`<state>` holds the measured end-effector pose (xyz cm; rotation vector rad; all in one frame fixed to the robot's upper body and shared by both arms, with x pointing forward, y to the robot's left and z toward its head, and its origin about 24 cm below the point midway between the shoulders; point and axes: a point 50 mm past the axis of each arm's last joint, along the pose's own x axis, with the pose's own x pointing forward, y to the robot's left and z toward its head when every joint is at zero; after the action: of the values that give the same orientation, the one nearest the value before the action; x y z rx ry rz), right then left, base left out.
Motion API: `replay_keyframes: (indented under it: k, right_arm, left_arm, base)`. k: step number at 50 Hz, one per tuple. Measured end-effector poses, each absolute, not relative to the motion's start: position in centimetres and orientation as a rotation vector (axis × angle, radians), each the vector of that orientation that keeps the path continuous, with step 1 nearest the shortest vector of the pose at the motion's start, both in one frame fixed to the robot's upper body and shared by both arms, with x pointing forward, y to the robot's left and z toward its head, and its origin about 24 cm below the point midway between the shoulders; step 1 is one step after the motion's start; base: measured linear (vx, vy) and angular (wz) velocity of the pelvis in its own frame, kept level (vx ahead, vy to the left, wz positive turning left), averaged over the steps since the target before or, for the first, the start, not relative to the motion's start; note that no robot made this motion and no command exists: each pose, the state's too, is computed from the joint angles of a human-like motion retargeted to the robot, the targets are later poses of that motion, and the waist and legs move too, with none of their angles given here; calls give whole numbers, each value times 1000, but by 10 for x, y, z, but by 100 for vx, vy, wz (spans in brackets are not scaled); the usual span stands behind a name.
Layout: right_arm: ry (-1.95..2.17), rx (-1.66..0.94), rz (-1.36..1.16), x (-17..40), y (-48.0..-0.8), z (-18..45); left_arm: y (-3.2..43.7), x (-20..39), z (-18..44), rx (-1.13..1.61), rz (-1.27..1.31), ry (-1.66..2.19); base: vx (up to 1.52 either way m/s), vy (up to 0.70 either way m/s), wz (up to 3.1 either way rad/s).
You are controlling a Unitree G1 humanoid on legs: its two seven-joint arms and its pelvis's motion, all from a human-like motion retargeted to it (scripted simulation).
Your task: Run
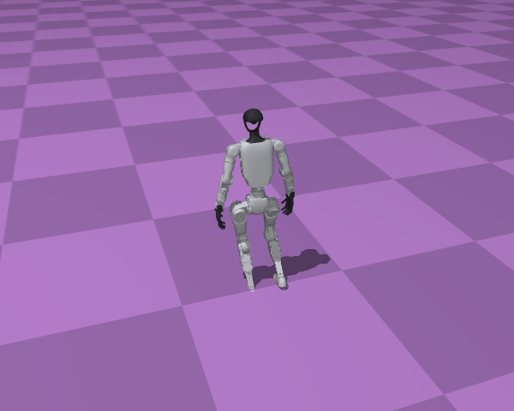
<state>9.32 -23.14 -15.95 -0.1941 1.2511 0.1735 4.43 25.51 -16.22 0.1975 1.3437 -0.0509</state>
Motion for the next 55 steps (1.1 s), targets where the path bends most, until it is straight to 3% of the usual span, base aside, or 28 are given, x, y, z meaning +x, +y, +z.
replay_keyframes:
  k: [8,17,27,37,55]
  right_arm:
    - [1101,-303,108,137,-245,-143]
    - [934,-405,121,178,-251,-121]
    - [1027,-438,135,140,-262,-133]
    - [1079,-416,221,110,-241,-146]
    - [929,-503,483,168,-181,-137]
  left_arm:
    - [274,12,-159,170,68,1419]
    - [281,46,-153,167,185,1244]
    - [262,80,-150,181,89,1121]
    - [249,81,-153,162,42,1122]
    - [225,99,-158,259,-150,1139]
  base:
    - [-31,-5,-38]
    - [-31,-16,-37]
    - [-22,-9,11]
    - [-7,4,1]
    - [3,11,14]
